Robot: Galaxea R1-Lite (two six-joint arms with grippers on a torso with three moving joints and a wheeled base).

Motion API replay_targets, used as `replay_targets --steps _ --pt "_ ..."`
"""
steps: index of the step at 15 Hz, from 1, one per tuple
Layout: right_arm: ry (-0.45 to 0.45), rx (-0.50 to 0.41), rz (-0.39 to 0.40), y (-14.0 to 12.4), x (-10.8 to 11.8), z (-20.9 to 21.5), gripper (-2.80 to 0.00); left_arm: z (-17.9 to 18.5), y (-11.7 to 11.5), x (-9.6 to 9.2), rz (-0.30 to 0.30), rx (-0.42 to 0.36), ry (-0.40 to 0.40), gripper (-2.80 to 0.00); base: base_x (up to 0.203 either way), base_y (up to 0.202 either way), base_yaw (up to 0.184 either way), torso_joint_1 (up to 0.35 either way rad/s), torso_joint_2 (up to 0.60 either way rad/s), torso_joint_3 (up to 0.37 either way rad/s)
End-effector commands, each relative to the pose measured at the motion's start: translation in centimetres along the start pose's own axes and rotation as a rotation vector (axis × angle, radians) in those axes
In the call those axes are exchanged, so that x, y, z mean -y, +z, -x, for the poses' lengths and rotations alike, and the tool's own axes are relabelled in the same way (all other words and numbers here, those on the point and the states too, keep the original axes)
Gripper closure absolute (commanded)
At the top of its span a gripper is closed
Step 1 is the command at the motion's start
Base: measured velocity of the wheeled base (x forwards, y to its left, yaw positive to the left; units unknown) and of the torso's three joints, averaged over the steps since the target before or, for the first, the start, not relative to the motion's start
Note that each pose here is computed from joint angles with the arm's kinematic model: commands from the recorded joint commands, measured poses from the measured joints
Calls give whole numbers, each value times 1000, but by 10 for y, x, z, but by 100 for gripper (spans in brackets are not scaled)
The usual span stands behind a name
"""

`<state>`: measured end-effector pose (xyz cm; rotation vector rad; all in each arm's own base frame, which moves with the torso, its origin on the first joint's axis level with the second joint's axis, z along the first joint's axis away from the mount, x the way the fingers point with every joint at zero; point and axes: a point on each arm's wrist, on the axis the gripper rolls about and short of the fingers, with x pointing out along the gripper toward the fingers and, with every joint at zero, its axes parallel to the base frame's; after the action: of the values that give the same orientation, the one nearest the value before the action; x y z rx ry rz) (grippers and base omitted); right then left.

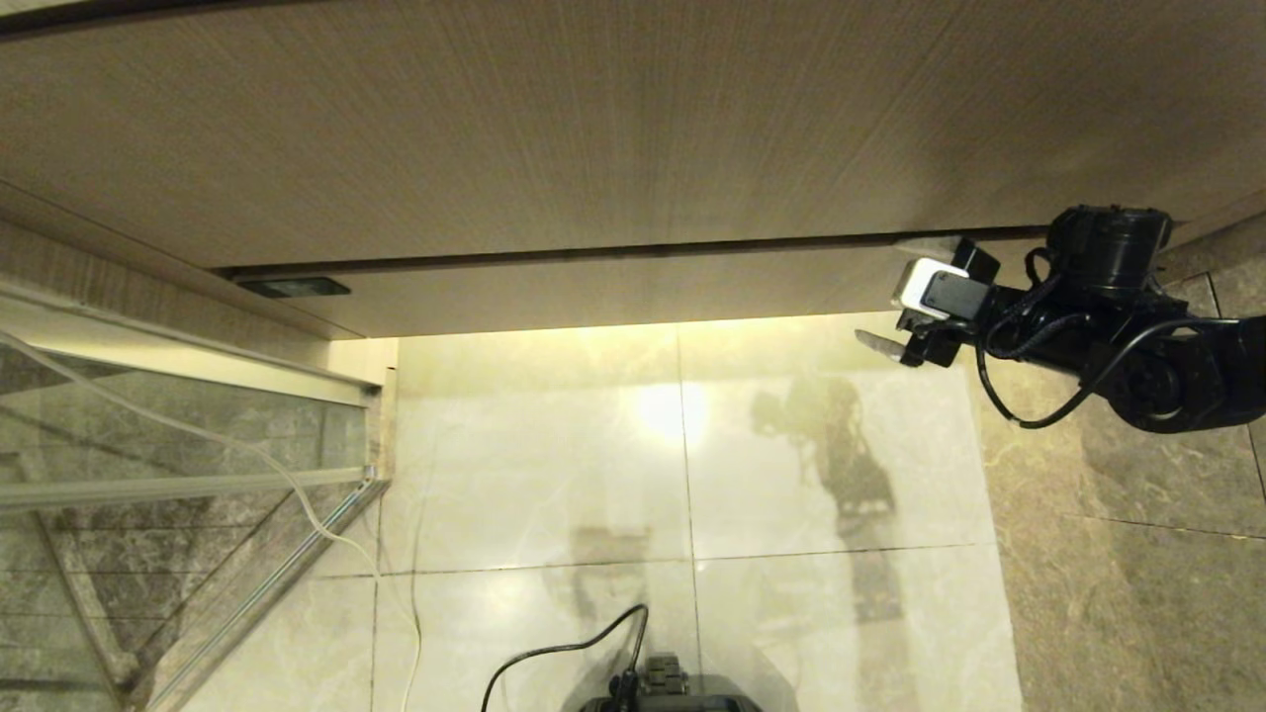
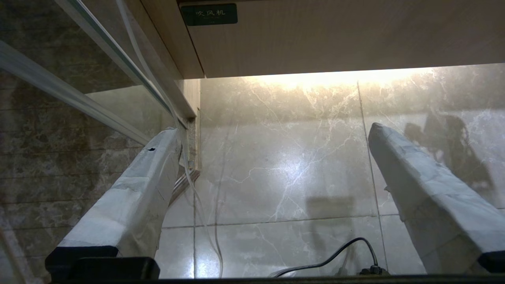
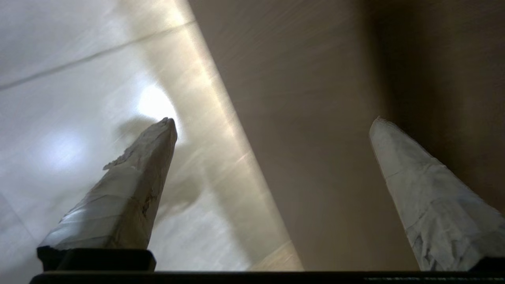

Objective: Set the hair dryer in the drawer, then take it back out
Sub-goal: Pull open the drawer

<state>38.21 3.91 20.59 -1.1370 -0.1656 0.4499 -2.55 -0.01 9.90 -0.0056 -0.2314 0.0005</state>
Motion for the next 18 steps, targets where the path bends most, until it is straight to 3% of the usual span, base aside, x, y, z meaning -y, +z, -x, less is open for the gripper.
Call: replay_targets --steps 1,5,18 --pt "20 -9 0 -2 -3 1 -280 -1 -11 0 1 -38 1 -280 0 0 0 0 0 0" --pt "43 -19 -5 -2 -3 1 -280 -1 -11 0 0 -38 1 -280 0 0 0 0 0 0" --pt "-30 5 16 14 22 20 -280 -1 -11 0 1 -37 1 -280 0 0 0 0 0 0"
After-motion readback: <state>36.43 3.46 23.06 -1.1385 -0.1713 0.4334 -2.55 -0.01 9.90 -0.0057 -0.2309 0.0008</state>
